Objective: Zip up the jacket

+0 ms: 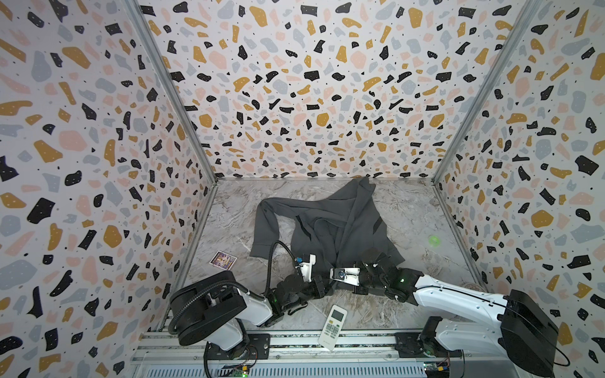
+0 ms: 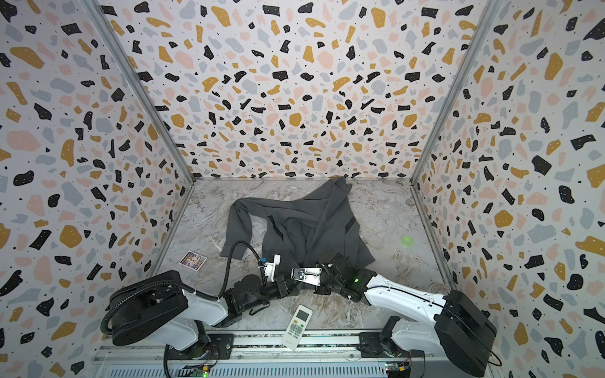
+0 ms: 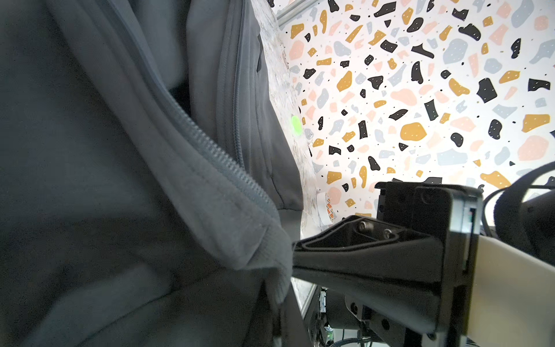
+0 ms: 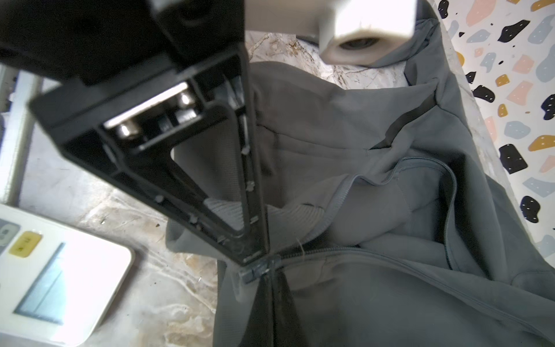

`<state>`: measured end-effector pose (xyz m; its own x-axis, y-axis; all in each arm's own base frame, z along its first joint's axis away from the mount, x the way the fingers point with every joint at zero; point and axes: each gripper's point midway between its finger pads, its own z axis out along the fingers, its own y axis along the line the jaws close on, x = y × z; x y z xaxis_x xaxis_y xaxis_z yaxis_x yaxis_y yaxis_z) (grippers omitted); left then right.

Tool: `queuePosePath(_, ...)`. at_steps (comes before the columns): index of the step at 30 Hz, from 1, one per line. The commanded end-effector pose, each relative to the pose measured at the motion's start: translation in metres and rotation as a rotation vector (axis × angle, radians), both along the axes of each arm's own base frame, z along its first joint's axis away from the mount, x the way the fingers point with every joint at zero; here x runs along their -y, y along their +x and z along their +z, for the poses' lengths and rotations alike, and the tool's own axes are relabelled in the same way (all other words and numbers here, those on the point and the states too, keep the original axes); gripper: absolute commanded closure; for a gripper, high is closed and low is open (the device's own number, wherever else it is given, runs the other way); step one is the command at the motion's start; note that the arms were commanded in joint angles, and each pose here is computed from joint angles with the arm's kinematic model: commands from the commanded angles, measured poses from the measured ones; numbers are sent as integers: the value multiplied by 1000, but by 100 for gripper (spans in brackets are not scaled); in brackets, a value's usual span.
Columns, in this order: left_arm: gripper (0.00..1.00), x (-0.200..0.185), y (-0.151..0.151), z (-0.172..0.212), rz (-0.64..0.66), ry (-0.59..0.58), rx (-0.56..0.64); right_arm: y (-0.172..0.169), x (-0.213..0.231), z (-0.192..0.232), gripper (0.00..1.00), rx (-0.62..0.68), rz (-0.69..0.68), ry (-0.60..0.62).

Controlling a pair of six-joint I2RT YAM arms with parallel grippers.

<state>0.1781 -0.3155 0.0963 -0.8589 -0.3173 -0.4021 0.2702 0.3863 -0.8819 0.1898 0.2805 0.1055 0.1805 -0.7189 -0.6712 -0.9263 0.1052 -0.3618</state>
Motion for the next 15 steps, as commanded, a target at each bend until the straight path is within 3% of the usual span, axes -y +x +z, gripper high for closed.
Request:
queuePosePath(1,100,11,-20,-7,-126,46,7,35,-4,42,100,104,-81,78)
queuePosePath(15,100,13,-24,-25,-161,150,16,61,1,48,100,113,-181,96)
